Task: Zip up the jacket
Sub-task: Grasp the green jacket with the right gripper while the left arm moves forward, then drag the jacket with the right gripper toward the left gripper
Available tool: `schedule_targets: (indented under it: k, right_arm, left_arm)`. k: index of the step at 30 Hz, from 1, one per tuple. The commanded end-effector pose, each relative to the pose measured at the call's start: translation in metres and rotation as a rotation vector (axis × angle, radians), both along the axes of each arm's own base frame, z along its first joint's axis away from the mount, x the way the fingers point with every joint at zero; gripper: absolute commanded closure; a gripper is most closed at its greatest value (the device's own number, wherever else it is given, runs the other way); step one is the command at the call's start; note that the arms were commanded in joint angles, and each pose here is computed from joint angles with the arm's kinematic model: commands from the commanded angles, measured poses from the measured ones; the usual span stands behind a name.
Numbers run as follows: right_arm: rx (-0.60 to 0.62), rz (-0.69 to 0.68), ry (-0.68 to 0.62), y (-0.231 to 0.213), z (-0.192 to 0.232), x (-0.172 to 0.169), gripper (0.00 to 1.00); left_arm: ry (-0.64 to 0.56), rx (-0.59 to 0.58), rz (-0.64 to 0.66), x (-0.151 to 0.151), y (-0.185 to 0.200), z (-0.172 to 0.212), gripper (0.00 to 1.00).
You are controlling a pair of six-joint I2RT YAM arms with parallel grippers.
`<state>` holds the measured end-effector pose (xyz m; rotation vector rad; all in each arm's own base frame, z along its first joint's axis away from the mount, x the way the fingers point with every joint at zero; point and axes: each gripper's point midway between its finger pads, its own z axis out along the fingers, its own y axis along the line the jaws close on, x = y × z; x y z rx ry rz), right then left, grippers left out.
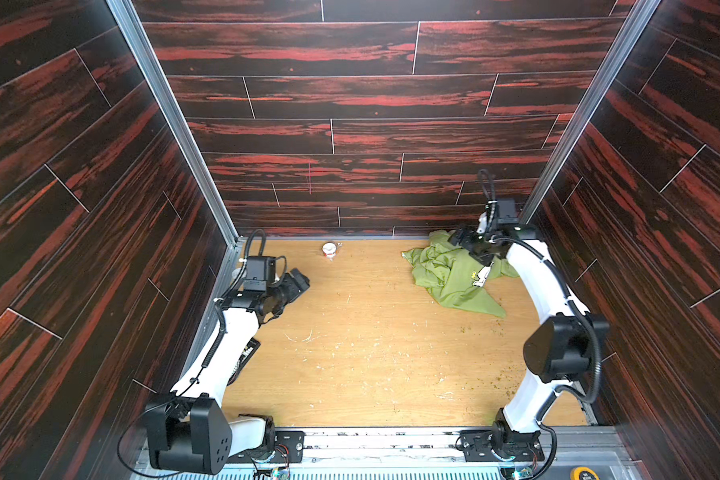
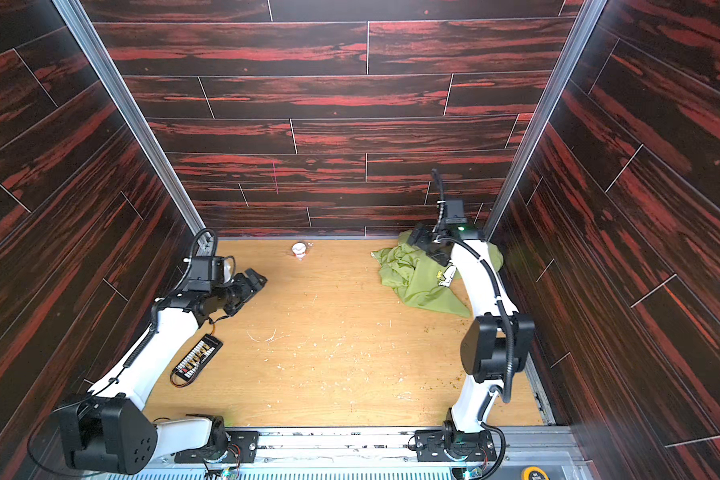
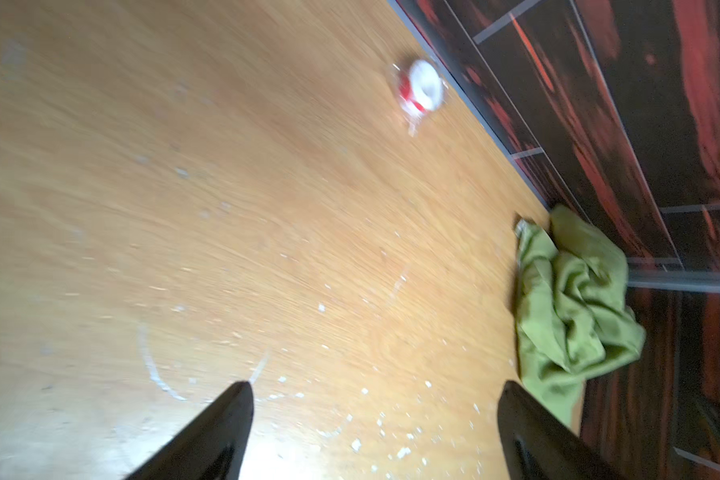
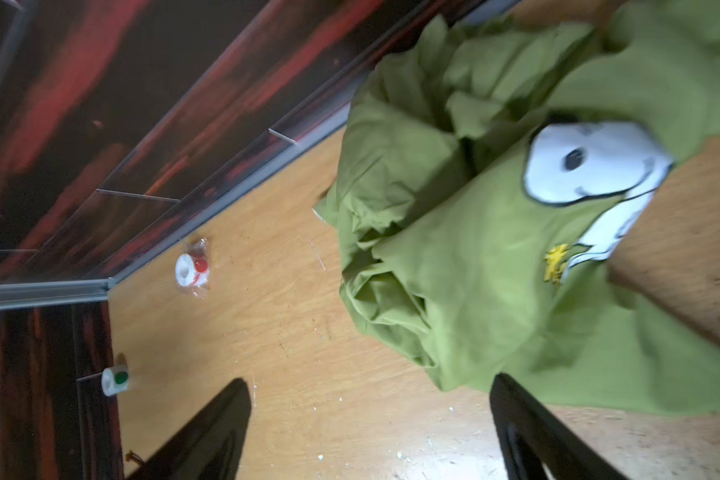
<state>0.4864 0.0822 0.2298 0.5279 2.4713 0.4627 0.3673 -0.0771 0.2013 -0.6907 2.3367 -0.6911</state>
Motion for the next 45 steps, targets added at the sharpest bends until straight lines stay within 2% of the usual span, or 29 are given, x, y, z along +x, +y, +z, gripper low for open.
schedule_targets:
  k: [1,7,9,10,15,17,19,24,27,35,40,45]
  right_arm:
    - [-0.074,-0.065,0.182,-0.012,-0.055,-0.003,0.06]
    - [-0.145,-0.093,0.264,-0.019,-0.101,0.014,0.08]
    - [-0.147,-0.090,0.288,-0.018,-0.117,0.021,0.14]
    - [-0.150,-0.089,0.297,-0.017,-0.123,0.023,0.21]
    - [-0.122,-0.060,0.284,-0.007,-0.125,0.031,0.77]
    - [-0.121,-0.016,0.251,0.006,-0.111,0.029,0.92]
    - [-0.106,0.040,0.220,0.023,-0.094,0.024,1.00]
    - [-0.035,0.211,0.140,0.084,-0.042,-0.008,1.00]
    - [-0.012,0.307,0.096,0.124,-0.008,-0.039,1.00]
    - [0.085,0.488,0.047,0.195,0.044,-0.110,1.00]
    - [0.138,0.507,0.036,0.199,0.054,-0.133,1.00]
    - [0.116,0.422,0.132,0.167,0.012,-0.144,1.00]
  left_arm:
    - [0.002,-0.039,-0.055,-0.005,-0.020,0.012,0.06]
    - [0.032,-0.069,-0.076,-0.006,-0.031,0.003,0.09]
    - [0.037,-0.069,-0.090,-0.007,-0.032,0.004,0.10]
    - [0.037,-0.065,-0.095,-0.006,-0.033,0.005,0.10]
    - [0.043,-0.033,-0.134,-0.003,-0.034,0.011,0.10]
    - [0.037,-0.041,-0.150,-0.001,-0.037,0.015,0.10]
    - [0.044,-0.053,-0.159,0.000,-0.040,0.014,0.10]
    - [0.057,-0.097,-0.154,0.006,-0.046,0.009,0.09]
    - [0.056,-0.110,-0.159,0.011,-0.049,0.006,0.09]
    - [0.060,-0.145,-0.176,0.011,-0.063,0.002,0.09]
    - [0.062,-0.147,-0.172,0.002,-0.064,-0.002,0.09]
    - [0.079,-0.151,-0.184,-0.009,-0.073,-0.013,0.09]
